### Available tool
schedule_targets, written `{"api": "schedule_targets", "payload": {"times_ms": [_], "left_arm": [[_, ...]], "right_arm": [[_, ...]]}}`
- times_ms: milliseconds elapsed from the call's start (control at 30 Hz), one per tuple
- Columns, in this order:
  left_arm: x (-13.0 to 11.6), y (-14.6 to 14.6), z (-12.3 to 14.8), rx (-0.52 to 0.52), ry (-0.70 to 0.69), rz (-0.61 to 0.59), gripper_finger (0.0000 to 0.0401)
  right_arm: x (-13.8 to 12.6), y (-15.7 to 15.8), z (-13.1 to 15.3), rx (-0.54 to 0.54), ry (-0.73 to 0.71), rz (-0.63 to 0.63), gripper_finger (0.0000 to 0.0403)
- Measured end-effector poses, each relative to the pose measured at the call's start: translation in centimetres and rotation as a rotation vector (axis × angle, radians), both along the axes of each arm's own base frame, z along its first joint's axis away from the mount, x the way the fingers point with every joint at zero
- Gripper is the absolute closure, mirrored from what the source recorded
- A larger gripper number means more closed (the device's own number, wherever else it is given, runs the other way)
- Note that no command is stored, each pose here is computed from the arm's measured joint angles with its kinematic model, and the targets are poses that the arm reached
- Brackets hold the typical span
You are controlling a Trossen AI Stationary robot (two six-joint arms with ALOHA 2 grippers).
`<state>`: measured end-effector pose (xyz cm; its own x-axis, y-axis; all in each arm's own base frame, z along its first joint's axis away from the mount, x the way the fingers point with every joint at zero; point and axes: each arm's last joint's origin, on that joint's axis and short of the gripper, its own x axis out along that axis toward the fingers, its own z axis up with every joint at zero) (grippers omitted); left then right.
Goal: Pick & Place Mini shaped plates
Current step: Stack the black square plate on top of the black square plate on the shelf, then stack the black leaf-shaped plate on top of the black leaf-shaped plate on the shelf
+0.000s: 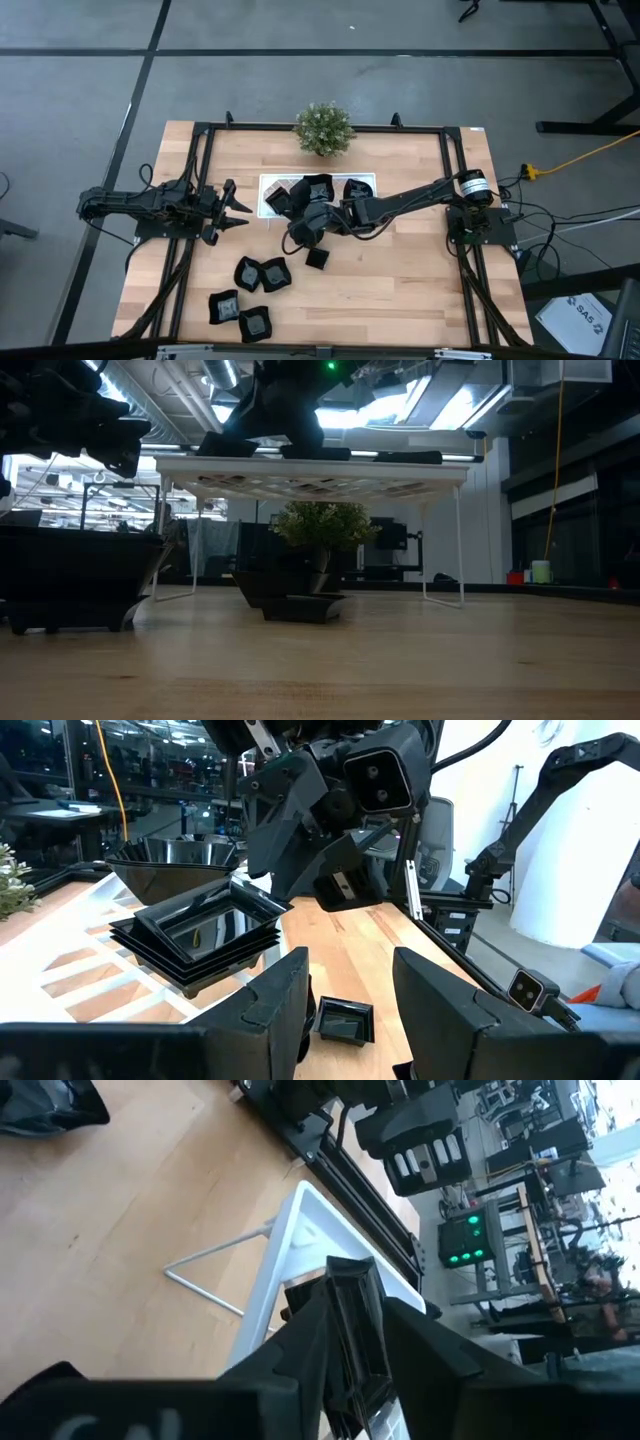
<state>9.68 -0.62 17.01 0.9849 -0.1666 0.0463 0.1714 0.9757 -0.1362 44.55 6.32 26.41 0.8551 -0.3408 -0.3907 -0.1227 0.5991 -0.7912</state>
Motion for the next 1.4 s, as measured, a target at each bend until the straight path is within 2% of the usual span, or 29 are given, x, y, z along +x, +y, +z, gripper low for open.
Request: {"api": "schedule_targets", "payload": {"times_ms": [200, 900, 1167, 1400], "left_arm": [[0.0, 0.0, 0.0, 0.0, 0.0, 0.0, 0.0258], [0.0, 0.0, 0.0, 0.0, 0.0, 0.001, 0.0258], [0.0, 0.0, 0.0, 0.0, 0.0, 0.0, 0.0258], [0.0, 0.0, 0.0, 0.0, 0.0, 0.001, 0.0258]], "right_arm": [[0.1, -0.8, -0.1, 0.01, 0.002, -0.023, 0.0288], [-0.1, -1.6, -0.4, -0.019, 0.038, -0.098, 0.0287], [-0.3, -0.5, -0.3, -0.044, 0.028, -0.13, 0.0287], [-0.6, 1.0, -0.3, -0.051, 0.029, -0.1, 0.0287]]}}
